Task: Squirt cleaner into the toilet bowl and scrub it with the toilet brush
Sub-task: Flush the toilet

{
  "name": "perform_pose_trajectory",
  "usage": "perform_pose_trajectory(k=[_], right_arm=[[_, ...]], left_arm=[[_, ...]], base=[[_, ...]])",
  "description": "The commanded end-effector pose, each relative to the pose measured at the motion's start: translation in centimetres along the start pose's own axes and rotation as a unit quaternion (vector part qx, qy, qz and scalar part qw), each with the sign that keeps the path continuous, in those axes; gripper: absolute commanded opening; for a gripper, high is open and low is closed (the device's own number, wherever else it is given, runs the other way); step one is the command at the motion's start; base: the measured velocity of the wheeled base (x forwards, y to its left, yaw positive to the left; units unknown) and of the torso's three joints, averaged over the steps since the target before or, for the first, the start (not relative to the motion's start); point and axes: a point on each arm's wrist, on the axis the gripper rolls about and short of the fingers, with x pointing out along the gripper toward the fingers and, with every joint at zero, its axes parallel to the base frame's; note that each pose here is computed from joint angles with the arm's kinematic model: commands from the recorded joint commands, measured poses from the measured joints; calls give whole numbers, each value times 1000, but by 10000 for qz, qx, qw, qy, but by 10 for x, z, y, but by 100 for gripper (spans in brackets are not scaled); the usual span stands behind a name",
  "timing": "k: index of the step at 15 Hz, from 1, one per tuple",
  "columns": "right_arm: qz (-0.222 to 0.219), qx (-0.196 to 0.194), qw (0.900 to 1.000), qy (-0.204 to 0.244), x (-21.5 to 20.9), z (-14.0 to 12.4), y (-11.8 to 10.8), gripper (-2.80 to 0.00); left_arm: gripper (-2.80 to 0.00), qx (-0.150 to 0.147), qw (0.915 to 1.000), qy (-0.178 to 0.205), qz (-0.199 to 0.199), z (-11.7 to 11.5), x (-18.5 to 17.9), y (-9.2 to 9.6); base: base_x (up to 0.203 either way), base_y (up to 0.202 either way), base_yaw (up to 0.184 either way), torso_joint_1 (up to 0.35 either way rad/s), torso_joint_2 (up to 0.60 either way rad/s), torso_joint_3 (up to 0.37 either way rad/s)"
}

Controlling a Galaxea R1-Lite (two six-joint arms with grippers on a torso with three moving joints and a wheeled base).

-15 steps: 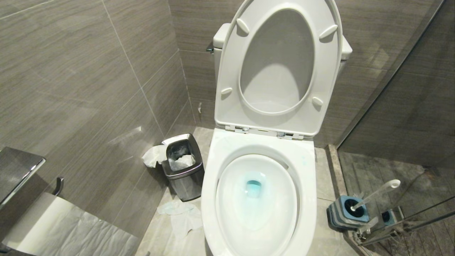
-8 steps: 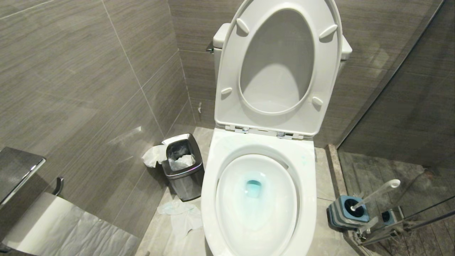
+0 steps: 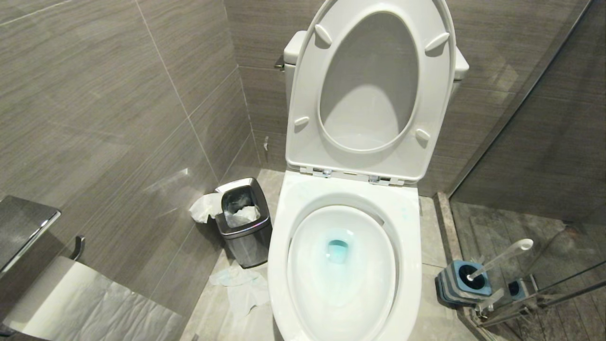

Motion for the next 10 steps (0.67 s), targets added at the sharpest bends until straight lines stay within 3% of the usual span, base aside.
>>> perform_pose_trajectory(k=[1, 10], right_arm=[[0, 0, 10000, 4, 0, 0, 0, -280], [7, 0, 10000, 4, 0, 0, 0, -280]], left_arm=[[-280, 3, 10000, 9, -1, 0, 0, 0], [-280, -12, 10000, 2, 7, 0, 0, 0]], base=[[0, 0, 0, 0, 0, 0], [0, 0, 0, 0, 0, 0]])
